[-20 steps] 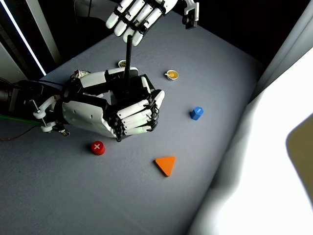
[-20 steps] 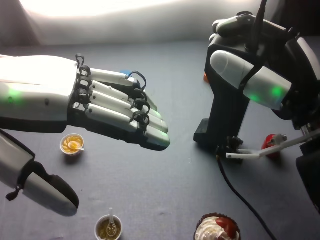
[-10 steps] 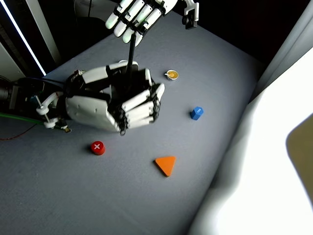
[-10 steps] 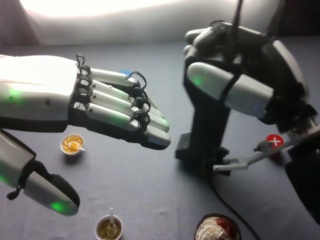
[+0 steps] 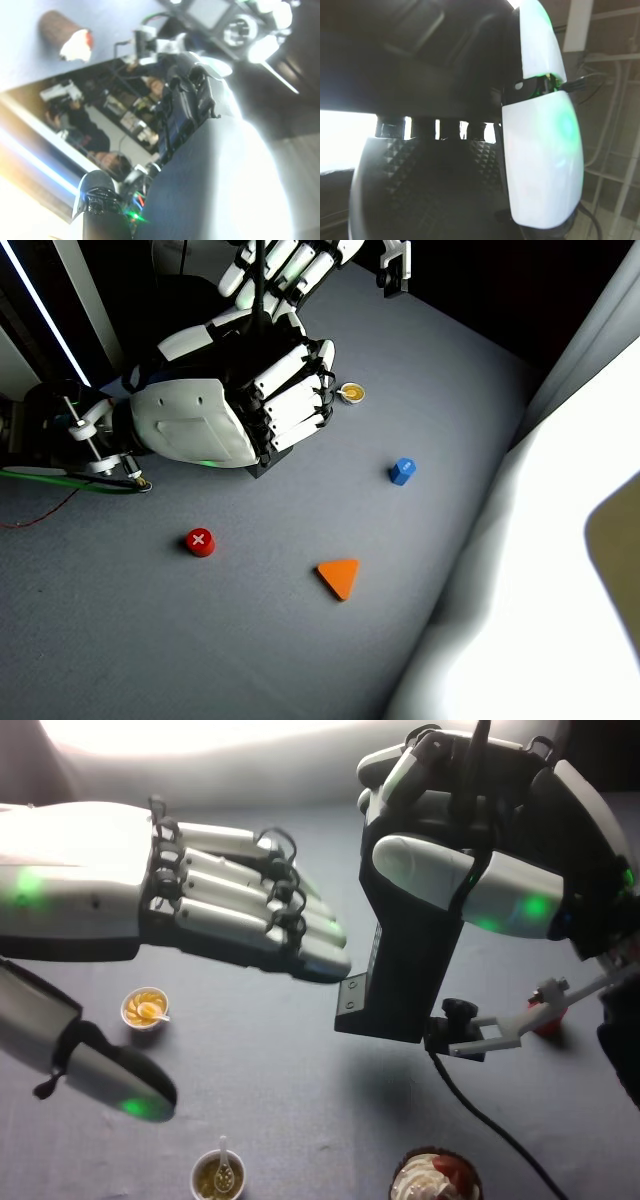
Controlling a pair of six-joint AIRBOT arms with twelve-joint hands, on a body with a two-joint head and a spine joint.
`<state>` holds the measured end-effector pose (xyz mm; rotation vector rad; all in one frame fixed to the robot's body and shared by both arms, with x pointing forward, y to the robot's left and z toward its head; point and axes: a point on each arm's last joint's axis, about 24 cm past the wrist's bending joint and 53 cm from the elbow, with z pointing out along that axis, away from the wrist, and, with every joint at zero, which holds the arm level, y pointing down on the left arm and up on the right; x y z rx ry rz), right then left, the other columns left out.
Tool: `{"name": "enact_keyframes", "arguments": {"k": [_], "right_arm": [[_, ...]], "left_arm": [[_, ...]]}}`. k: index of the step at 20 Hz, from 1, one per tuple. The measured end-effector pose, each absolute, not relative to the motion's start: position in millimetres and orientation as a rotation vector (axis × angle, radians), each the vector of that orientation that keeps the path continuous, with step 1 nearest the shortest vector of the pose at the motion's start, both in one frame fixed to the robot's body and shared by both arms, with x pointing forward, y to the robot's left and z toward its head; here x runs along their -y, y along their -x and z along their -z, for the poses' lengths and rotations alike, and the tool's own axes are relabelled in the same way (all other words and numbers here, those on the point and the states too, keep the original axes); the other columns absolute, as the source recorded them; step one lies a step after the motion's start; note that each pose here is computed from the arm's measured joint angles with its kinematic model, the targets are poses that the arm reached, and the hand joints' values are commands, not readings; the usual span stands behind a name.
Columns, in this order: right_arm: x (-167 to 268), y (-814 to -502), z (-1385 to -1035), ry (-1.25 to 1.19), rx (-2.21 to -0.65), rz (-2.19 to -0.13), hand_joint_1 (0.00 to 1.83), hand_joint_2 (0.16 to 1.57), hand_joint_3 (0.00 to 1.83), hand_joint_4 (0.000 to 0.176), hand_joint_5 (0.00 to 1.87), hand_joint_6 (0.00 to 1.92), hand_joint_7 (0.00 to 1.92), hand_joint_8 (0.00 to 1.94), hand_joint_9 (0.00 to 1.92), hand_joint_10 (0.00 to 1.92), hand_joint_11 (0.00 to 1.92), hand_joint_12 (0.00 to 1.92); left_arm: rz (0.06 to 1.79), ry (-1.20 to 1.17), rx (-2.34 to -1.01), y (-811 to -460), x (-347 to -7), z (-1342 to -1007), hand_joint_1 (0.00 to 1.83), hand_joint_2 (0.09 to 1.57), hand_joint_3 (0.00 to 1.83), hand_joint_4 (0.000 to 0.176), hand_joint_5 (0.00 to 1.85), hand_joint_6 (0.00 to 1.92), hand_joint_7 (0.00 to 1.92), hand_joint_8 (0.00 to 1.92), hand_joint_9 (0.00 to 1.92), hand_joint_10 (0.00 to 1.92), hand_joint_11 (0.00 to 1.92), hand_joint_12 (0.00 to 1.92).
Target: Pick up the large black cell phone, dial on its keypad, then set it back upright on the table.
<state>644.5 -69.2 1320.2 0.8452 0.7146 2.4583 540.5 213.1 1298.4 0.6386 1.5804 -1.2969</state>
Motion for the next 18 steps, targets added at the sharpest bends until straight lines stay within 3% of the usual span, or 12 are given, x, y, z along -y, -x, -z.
{"name": "enact_keyframes", "arguments": {"k": [1, 2, 3, 4, 6, 7, 10, 11, 12, 13, 15, 18], "right_arm": [[70.1, -641.6, -1323.6, -0.812, -0.726, -2.462, 1.37, 1.15, 0.00, 0.000, 0.90, 1.06, 0.91, 1.05, 0.83, 1.38, 0.70, 1.50], [72.2, -639.1, -1327.1, -0.782, -0.733, -2.462, 1.46, 1.15, 0.00, 0.000, 0.89, 1.04, 0.90, 1.02, 0.84, 1.27, 0.70, 1.68], [76.7, -638.1, -1330.0, -0.760, -0.739, -2.457, 1.48, 1.14, 0.00, 0.000, 0.89, 1.04, 0.91, 1.01, 0.84, 1.26, 0.70, 1.71], [80.8, -638.4, -1331.8, -0.751, -0.738, -2.449, 1.39, 1.14, 0.00, 0.000, 0.90, 1.07, 0.93, 1.01, 0.83, 1.34, 0.70, 1.55], [92.3, -639.0, -1336.7, -0.735, -0.721, -2.432, 1.37, 1.13, 0.00, 0.000, 0.92, 1.03, 0.96, 0.98, 0.84, 1.35, 0.73, 1.47], [97.2, -638.8, -1339.2, -0.724, -0.714, -2.425, 1.37, 1.13, 0.00, 0.000, 0.93, 1.02, 0.98, 0.96, 0.85, 1.34, 0.72, 1.45], [107.1, -636.0, -1344.4, -0.717, -0.706, -2.414, 1.37, 1.13, 0.00, 0.000, 0.93, 1.02, 0.98, 0.96, 0.85, 1.33, 0.72, 1.45], [107.9, -631.5, -1347.1, -0.705, -0.711, -2.415, 1.37, 1.13, 0.00, 0.000, 0.92, 1.04, 0.97, 0.97, 0.84, 1.35, 0.71, 1.46], [107.6, -627.0, -1350.0, -0.672, -0.722, -2.411, 1.37, 1.13, 0.00, 0.000, 0.92, 1.04, 0.97, 0.97, 0.84, 1.35, 0.71, 1.46], [106.3, -618.8, -1354.9, -0.615, -0.735, -2.410, 1.37, 1.13, 0.00, 0.000, 0.93, 1.04, 0.97, 0.96, 0.83, 1.36, 0.69, 1.48], [107.2, -604.3, -1360.5, -0.538, -0.735, -2.413, 1.37, 1.13, 0.00, 0.000, 0.92, 1.04, 0.97, 0.95, 0.85, 1.35, 0.71, 1.47], [106.5, -587.3, -1366.8, -0.439, -0.728, -2.412, 1.37, 1.14, 0.00, 0.000, 0.92, 1.03, 0.96, 0.99, 0.83, 1.37, 0.69, 1.52]], "left_arm": [[1.304, -0.635, -1.574, -540.2, -211.5, -1299.8, 0.22, 1.11, 0.00, 0.000, 0.27, 0.00, 0.30, 0.00, 0.32, 0.00, 0.08, 0.67], [1.308, -0.637, -1.573, -539.2, -211.3, -1300.0, 0.26, 1.11, 0.00, 0.003, 0.26, 0.00, 0.30, 0.00, 0.33, 0.01, 0.08, 0.67], [1.307, -0.636, -1.578, -539.1, -211.7, -1299.4, 0.32, 1.12, 0.00, 0.005, 0.28, 0.01, 0.33, 0.01, 0.40, 0.03, 0.11, 0.69], [1.304, -0.638, -1.580, -538.6, -212.7, -1299.2, 0.42, 1.17, 0.00, 0.006, 0.26, 0.00, 0.44, 0.01, 0.57, 0.05, 0.18, 0.76], [1.298, -0.635, -1.574, -539.3, -218.8, -1301.6, 0.69, 1.17, 0.00, 0.029, 0.23, 0.00, 0.70, 0.01, 0.85, 0.10, 0.45, 0.95], [1.283, -0.628, -1.578, -541.3, -224.9, -1302.3, 0.81, 1.17, 0.00, 0.049, 0.22, 0.00, 0.83, 0.02, 0.99, 0.19, 0.56, 1.11], [1.252, -0.620, -1.584, -544.5, -234.4, -1302.6, 0.84, 1.17, 0.00, 0.054, 0.22, 0.00, 0.86, 0.01, 0.97, 0.31, 0.58, 1.16], [1.259, -0.630, -1.585, -542.2, -233.5, -1302.1, 1.23, 1.17, 0.00, 0.055, 0.23, 0.00, 0.85, 0.96, 0.90, 0.85, 0.63, 1.46], [1.261, -0.637, -1.589, -540.9, -233.0, -1300.9, 1.23, 1.17, 0.00, 0.055, 0.23, 0.00, 0.85, 0.96, 0.90, 0.85, 0.63, 1.46], [1.259, -0.644, -1.595, -540.1, -232.6, -1299.2, 1.29, 1.22, 0.00, 0.064, 0.16, 0.00, 0.74, 1.33, 0.79, 1.40, 0.65, 1.73], [1.259, -0.648, -1.599, -540.5, -231.5, -1297.5, 1.32, 1.22, 0.00, 0.083, 0.09, 0.00, 0.75, 1.40, 0.71, 1.86, 0.59, 1.92], [1.276, -0.639, -1.618, -540.5, -230.0, -1295.0, 1.31, 1.23, 0.00, 0.094, 0.07, 0.00, 0.73, 1.43, 0.71, 1.92, 0.63, 1.92]]}}
